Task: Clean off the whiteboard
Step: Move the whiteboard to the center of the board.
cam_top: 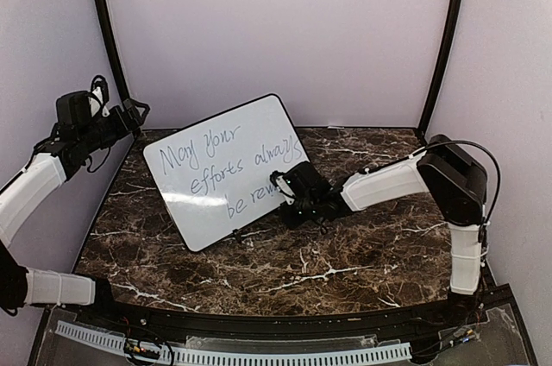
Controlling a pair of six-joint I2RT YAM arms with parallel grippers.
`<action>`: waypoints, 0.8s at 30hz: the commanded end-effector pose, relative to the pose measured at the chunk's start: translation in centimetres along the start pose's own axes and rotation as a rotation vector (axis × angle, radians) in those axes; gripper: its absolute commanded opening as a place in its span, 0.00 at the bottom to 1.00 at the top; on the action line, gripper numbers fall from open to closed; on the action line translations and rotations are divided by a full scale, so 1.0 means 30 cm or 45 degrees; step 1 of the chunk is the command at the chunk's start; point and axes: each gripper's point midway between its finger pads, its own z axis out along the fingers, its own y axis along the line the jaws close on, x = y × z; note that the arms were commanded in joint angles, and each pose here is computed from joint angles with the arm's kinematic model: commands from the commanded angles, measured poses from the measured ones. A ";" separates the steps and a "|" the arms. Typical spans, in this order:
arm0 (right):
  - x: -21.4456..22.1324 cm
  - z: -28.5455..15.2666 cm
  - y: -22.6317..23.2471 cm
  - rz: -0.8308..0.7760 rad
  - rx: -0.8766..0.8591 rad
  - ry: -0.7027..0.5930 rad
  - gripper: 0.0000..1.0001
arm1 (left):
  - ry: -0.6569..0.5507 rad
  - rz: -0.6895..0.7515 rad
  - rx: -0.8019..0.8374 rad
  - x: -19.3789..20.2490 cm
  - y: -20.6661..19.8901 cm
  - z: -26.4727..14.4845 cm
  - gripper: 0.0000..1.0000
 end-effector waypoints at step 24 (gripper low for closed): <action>0.084 -0.131 0.014 -0.222 -0.057 0.058 0.08 | 0.493 -0.009 0.726 0.141 -0.328 0.110 0.97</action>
